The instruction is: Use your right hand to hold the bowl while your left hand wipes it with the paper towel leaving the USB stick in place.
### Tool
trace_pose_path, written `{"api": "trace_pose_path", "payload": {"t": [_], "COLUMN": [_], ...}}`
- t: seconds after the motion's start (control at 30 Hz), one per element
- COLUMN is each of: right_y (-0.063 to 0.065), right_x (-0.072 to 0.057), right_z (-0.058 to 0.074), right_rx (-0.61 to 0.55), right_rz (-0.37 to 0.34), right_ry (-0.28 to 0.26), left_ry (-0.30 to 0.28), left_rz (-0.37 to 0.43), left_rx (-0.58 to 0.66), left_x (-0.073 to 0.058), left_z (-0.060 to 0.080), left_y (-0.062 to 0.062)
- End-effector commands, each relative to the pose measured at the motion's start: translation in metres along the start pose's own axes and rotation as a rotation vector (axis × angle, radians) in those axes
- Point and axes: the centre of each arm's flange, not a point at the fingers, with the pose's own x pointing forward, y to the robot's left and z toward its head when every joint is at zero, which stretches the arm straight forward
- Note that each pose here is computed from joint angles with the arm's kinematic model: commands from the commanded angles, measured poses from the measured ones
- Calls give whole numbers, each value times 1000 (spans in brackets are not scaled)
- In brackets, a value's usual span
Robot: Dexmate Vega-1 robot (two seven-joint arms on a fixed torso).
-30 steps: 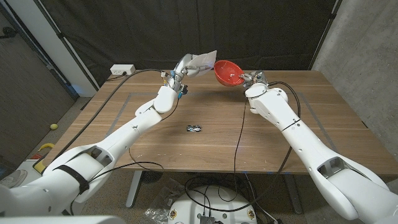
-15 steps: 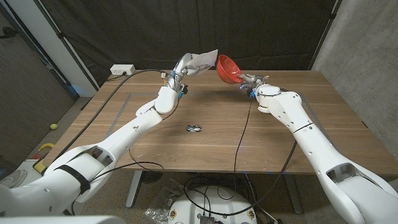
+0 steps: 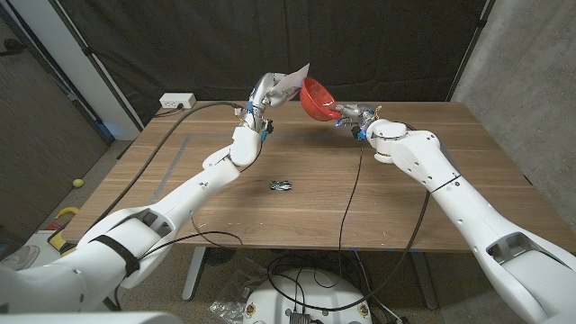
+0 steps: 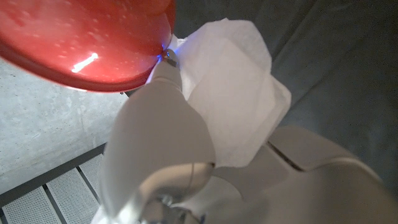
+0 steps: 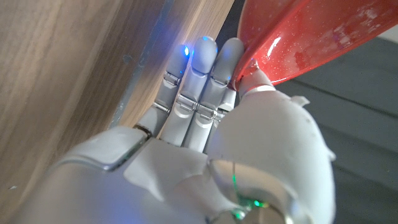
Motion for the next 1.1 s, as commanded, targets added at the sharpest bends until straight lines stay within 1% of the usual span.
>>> {"api": "trace_pose_path", "payload": {"t": [0.03,0.17,0.37,0.43,0.5,0.63,0.77,0.87,1.0,1.1], "right_y": [12,9,6,6,6,7,8,8,6,6], "right_x": [-6,-6,-6,-6,-6,-5,-6,-6,-8,-9], "right_z": [5,5,4,4,4,5,5,5,3,2], "right_rx": [-53,-41,-28,-28,-34,-52,-54,-48,-45,-51], "right_rz": [78,72,54,46,28,7,-6,-22,-45,-59], "right_ry": [-31,-28,-32,-33,-34,-38,-38,-34,-31,-27], "left_ry": [25,33,27,23,20,-22,-73,-98,-134,-152], "left_rz": [66,49,28,3,-42,-140,-214,-270,-320,-331], "left_rx": [64,62,53,42,23,0,-8,-17,-13,-14], "left_x": [16,18,19,19,21,23,26,26,26,25], "left_z": [-9,-11,-7,-4,0,11,23,32,43,49], "left_y": [-9,-13,-14,-15,-16,-16,-17,-17,-16,-15]}}
